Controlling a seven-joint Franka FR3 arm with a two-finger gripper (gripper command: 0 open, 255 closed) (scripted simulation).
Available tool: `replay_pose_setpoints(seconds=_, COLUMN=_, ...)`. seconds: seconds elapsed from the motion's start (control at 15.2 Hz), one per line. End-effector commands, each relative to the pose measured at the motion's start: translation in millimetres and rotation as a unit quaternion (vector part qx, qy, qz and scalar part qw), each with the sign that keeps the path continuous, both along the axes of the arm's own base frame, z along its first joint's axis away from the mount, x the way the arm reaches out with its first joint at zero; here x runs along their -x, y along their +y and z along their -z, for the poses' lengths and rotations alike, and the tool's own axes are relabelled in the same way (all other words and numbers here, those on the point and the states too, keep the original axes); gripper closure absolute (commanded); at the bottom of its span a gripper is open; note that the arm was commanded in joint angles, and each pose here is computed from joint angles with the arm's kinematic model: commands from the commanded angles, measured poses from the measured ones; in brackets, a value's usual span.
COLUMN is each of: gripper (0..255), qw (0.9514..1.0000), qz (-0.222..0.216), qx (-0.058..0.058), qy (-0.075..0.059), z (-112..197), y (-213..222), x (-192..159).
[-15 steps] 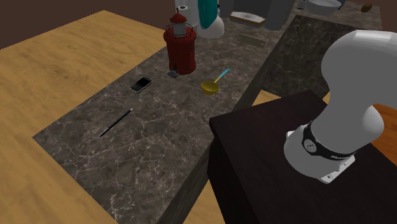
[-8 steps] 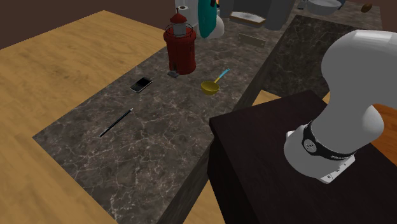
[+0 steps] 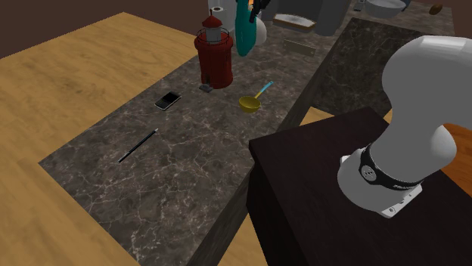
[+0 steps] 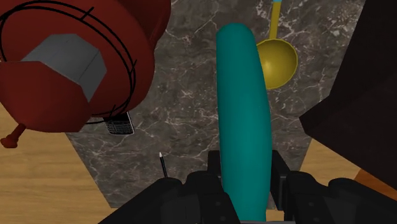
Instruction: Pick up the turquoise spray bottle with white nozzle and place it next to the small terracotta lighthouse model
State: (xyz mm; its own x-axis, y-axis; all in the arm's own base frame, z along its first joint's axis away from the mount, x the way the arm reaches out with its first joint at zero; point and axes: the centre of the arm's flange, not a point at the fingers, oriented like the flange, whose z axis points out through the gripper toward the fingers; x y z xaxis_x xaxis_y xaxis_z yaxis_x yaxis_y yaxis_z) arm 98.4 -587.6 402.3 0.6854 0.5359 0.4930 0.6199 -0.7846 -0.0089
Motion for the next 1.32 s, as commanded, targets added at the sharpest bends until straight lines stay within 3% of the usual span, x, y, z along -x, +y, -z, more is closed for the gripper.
replay_pose_setpoints(seconds=0.0, gripper=255, qw=1.0000, qz=0.000, qx=0.000, qy=0.000, z=10.3, y=0.0, x=0.4)
replay_pose_setpoints(seconds=1.25, gripper=255, qw=1.0000, qz=0.000, qx=0.000, qy=0.000, z=110.6, y=0.0, x=0.4)
